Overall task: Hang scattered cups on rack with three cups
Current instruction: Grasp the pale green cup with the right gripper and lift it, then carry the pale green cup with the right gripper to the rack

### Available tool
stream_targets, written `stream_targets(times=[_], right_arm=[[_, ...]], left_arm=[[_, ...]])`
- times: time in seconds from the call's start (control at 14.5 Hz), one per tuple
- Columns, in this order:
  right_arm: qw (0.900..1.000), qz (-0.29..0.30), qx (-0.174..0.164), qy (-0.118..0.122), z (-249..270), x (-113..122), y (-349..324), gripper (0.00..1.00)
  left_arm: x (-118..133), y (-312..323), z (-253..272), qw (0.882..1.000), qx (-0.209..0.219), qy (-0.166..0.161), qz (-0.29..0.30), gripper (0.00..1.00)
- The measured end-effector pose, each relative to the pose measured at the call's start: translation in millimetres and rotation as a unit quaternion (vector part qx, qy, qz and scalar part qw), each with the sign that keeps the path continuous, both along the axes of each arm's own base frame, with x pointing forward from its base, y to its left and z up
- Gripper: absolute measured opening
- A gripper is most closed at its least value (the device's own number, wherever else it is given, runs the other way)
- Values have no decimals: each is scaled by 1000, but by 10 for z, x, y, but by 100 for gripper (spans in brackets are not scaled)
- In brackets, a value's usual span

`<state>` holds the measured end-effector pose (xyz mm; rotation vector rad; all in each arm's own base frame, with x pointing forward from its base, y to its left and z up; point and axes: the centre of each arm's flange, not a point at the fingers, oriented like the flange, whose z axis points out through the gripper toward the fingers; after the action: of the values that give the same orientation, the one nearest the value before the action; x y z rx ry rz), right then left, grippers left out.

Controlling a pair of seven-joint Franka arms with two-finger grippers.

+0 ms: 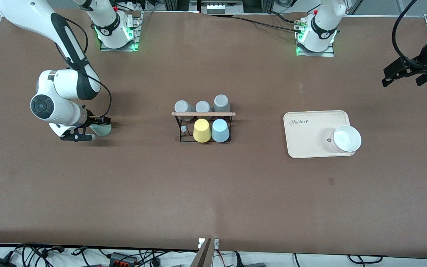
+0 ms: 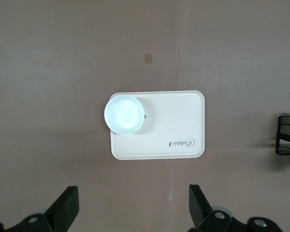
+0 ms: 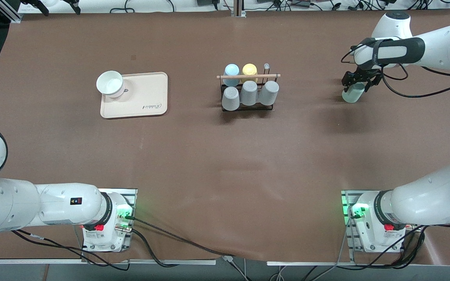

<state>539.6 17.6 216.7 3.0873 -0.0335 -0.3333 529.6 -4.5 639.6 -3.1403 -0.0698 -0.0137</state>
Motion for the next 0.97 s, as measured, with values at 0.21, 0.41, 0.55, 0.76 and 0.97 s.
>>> stream_targets(times=[0.21, 0.41, 0.55, 0.76, 0.97], right_arm=[[1000, -1, 0, -7, 49, 48, 4, 67], [1000, 1, 1, -19, 265, 200, 27, 66], [1000, 11, 4, -17, 640, 379, 164, 66], [999, 37, 29, -22, 1538, 678, 711, 66], [997, 20, 61, -47, 2188, 802, 1327, 66]], left_arm=[[30, 0, 89, 1000, 0, -4, 0, 100], [33, -1, 105, 1000, -1, 0, -1, 100], [73, 1, 39, 1000, -1, 6, -2, 100], [139, 10, -62, 1000, -2, 15, -5, 100], [150, 32, -74, 1000, -2, 16, -9, 100]])
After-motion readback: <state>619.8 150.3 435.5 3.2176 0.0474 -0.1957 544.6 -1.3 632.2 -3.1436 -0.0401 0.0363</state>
